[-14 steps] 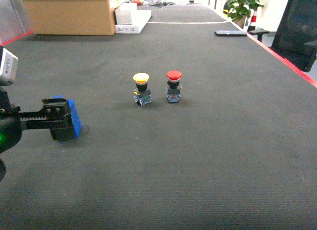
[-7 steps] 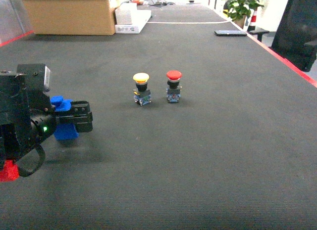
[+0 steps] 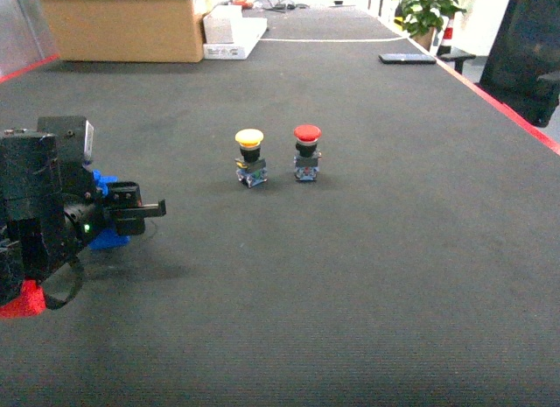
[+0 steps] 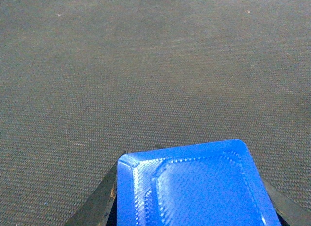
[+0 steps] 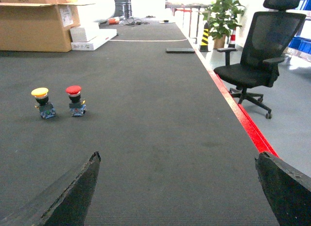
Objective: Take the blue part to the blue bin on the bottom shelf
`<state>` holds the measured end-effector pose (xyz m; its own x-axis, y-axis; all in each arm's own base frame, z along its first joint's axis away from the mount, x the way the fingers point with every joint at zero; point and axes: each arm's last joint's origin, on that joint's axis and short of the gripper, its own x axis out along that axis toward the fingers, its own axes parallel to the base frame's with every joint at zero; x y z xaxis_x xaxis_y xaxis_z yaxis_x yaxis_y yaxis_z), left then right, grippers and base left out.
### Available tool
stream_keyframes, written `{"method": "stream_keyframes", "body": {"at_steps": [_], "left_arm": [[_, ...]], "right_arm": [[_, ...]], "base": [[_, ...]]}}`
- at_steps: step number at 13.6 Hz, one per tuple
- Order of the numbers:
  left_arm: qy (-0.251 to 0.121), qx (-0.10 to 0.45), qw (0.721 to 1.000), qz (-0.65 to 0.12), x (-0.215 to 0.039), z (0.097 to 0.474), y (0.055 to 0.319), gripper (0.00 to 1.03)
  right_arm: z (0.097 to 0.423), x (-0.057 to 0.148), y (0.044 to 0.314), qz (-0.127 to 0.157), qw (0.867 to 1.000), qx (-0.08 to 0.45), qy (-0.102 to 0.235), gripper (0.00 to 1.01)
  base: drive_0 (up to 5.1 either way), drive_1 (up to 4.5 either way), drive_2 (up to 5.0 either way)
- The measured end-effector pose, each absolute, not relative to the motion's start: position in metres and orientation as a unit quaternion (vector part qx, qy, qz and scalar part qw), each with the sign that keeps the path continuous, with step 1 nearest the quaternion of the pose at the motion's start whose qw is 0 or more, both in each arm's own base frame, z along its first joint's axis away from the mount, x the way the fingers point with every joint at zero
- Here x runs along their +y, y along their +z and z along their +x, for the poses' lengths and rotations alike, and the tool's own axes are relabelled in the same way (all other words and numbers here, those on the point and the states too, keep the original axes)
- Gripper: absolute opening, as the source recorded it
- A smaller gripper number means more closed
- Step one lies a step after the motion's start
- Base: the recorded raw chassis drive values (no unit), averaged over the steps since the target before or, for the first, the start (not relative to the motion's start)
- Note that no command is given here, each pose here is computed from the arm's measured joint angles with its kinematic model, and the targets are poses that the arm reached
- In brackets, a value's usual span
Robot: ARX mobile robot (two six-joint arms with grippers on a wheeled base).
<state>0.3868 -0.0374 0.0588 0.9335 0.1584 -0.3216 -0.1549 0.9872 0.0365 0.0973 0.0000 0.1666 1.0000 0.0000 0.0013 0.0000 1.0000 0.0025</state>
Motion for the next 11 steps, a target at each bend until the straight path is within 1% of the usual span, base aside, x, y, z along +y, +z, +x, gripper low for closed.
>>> {"method": "stream_keyframes", "body": {"at_steps": [2, 3, 4, 5, 6, 7, 9, 11], "left_arm": [[0.073, 0.162, 0.984, 0.016, -0.038, 0.381, 0.058, 0.46], [0.073, 0.161, 0.984, 0.019, -0.036, 0.368, 0.064, 0.46], [0.072, 0.137, 0.988, 0.016, -0.035, 0.351, 0.083, 0.46], [0.071, 0.109, 0.991, 0.013, -0.032, 0.333, 0.112, 0.46], [0.066, 0.082, 0.994, 0.009, -0.028, 0.306, 0.143, 0.46], [0.064, 0.079, 0.995, 0.012, -0.026, 0.279, 0.157, 0.46], [0.066, 0.087, 0.994, 0.02, -0.022, 0.218, 0.177, 0.45], [0.073, 0.056, 0.996, 0.011, -0.018, 0.179, 0.201, 0.45]], "right_arm": [[0.097, 0.0, 0.167, 0.001, 1.0, -0.001, 0.0, 0.98], [0.097, 0.0, 0.167, 0.001, 1.0, -0.001, 0.0, 0.98], [0.097, 0.0, 0.167, 0.001, 1.0, -0.001, 0.0, 0.98], [0.097, 0.0, 0.167, 0.001, 1.0, -0.001, 0.0, 0.98], [0.097, 0.0, 0.167, 0.001, 1.0, -0.001, 0.0, 0.98], [0.097, 0.0, 0.167, 0.001, 1.0, -0.001, 0.0, 0.98], [0.097, 0.0, 0.167, 0.001, 1.0, -0.001, 0.0, 0.98], [0.097, 0.0, 0.167, 0.001, 1.0, -0.001, 0.0, 0.98]], "base": [[0.0, 0.0, 0.0], [0.0, 0.0, 0.0], [0.0, 0.0, 0.0], [0.0, 0.0, 0.0], [0.0, 0.0, 0.0], [0.0, 0.0, 0.0], [0.0, 0.0, 0.0], [0.0, 0.0, 0.0]]}}
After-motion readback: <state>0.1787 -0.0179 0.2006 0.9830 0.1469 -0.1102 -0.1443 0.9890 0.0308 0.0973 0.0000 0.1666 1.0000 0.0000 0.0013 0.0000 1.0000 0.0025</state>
